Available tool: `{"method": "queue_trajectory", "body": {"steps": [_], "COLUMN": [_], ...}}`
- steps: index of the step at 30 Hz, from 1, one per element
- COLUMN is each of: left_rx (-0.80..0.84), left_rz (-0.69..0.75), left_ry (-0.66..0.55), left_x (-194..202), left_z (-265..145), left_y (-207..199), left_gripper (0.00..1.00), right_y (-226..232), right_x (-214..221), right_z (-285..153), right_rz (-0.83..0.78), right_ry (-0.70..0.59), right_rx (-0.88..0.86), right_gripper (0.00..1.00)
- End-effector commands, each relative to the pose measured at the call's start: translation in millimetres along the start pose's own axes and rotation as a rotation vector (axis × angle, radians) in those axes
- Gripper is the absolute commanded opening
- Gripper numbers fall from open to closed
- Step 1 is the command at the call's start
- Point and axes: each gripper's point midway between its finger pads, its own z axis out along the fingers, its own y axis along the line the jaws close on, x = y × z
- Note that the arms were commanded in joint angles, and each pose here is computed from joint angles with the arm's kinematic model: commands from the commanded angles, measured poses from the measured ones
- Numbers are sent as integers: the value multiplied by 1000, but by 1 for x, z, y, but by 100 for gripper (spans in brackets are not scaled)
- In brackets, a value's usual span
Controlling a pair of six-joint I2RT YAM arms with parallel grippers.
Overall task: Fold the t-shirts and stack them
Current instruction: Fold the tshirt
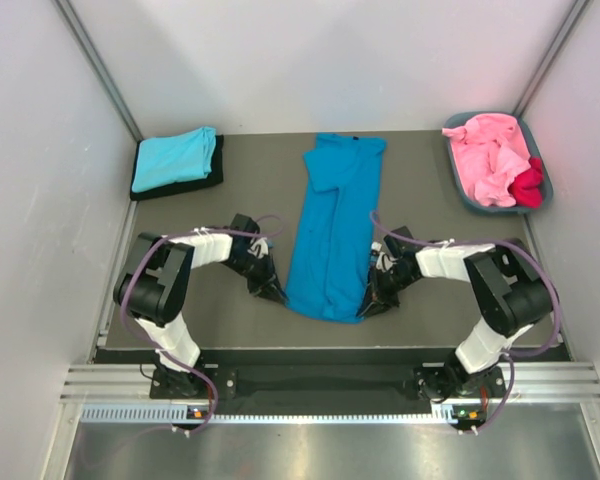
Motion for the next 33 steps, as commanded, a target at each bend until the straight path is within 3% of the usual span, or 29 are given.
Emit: {"method": "queue_trajectory", "body": {"steps": [1, 8, 21, 33], "left_rx": [42, 95, 170, 187], "left_rz": [133, 276, 418, 497], "left_ry": [-52, -145, -399, -519], "left_x": [-24, -61, -159, -227], "left_z": [-23, -57, -88, -92], "left_y": [-33, -84, -158, -187], "left_gripper": [0, 0, 0, 0], "right_y": [15, 31, 68, 65], "right_x": [-30, -56, -169, -250], "right_z": [-32, -79, -143, -149], "right_rz": [-92, -151, -309, -335], "right_ry": [-136, -272, -608, -679], "right_rx": [-12, -55, -59, -22], "right_gripper": [0, 0, 0, 0]}}
